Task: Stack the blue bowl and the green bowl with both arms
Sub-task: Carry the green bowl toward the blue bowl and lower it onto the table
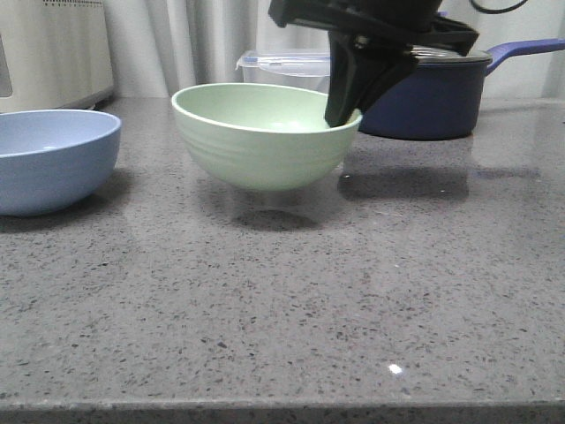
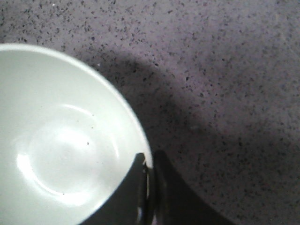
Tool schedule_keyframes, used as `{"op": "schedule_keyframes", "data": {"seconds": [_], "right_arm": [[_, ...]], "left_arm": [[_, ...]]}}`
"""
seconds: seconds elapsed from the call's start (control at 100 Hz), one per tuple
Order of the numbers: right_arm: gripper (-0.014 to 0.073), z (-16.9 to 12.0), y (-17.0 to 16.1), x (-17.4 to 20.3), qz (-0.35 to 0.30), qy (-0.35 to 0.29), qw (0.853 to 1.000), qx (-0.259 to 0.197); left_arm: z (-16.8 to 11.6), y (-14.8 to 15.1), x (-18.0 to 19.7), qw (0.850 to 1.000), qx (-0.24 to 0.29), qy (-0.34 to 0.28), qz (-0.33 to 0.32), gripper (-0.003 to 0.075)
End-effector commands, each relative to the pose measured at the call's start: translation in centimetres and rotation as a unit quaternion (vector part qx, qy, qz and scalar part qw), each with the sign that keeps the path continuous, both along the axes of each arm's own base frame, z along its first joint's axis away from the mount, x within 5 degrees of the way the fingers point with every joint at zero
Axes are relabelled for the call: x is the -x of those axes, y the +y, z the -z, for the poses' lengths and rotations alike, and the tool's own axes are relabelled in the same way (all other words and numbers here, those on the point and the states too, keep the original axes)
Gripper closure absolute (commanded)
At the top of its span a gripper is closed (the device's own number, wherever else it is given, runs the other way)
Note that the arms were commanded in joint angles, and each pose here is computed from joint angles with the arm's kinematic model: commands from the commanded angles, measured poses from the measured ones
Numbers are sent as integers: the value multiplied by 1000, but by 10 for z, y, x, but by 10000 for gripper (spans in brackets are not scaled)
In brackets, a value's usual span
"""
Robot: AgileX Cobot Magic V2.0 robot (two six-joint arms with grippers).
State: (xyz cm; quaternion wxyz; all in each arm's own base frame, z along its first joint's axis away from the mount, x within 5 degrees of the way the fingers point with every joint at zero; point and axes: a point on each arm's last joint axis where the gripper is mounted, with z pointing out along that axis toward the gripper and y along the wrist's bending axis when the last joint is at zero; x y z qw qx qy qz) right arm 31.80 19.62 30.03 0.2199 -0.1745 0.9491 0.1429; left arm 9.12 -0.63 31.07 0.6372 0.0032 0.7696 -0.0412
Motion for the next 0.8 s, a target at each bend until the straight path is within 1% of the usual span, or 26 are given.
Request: {"op": "schedule_keyframes", "data": {"seconds": [0.0,0.17,0.24,0.29,0.41,0.48,0.51,0.61,0.79], "right_arm": [[675,-27,3,-2,-2,-56,998,-35],[672,-20,6,-6,-2,-50,998,-33],[643,-18,6,-6,-2,-47,998,-32],[591,-17,7,-7,-2,-45,998,-33],[407,-17,7,-7,-2,-46,998,-33],[333,-17,7,-7,-1,-46,998,-34],[317,-17,7,-7,-1,-46,998,-34],[309,-18,6,-6,-2,-45,998,-33],[311,-33,1,3,-4,-56,998,-37]], "left_arm": [[-18,0,-2,999,9,-51,-3,353],[-18,0,-2,999,9,-51,-3,353],[-18,0,-2,999,9,-51,-3,353],[-18,0,-2,999,9,-51,-3,353],[-18,0,-2,999,9,-51,-3,353],[-18,0,-2,999,9,-51,-3,353],[-18,0,-2,999,9,-51,-3,353],[-18,0,-2,999,9,-51,-3,353],[-18,0,-2,999,9,-51,-3,353]]}}
